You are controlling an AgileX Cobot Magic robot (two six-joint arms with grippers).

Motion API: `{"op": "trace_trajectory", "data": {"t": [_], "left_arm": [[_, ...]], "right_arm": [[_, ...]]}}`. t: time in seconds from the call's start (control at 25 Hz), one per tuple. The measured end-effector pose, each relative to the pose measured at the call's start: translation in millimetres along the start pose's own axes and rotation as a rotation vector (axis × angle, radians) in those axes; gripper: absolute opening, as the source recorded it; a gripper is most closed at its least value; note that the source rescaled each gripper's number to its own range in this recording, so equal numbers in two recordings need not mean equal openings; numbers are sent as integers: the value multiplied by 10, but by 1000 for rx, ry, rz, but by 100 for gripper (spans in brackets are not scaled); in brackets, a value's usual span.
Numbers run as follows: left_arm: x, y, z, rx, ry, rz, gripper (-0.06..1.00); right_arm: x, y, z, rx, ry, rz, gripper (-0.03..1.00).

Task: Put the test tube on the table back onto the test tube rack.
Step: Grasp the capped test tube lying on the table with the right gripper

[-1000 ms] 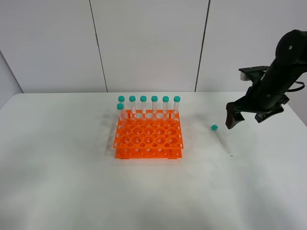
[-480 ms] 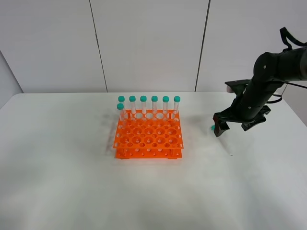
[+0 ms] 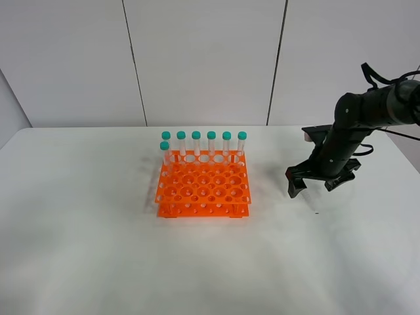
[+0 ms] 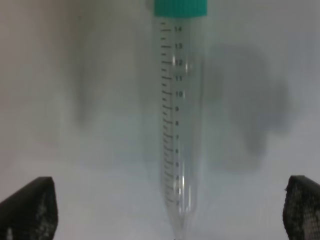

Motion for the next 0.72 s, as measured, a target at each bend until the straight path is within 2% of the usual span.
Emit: {"op": "trace_trajectory", "data": {"t": [0.28, 0.64, 0.72], "left_arm": [[0, 0, 0, 0, 0, 0, 100], [0, 0, 0, 0, 0, 0, 100], [0, 0, 0, 0, 0, 0, 100]], "right_arm": [[-20, 42, 115, -19, -7, 0, 100], [-21, -15, 271, 18, -1, 2, 100], [-21, -15, 271, 18, -1, 2, 93]]}}
Point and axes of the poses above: a point on each arm's last joint axis where the gripper is mounted, z pointing out along that axis toward the gripper, x along the wrist's bending axis when the last joint is at zero, y = z × x, the point moved 8 cm from there along z, pointing out along that axis toward the gripper, and after that the axes turned 7 degrees about -z, right-handed, at the moved point
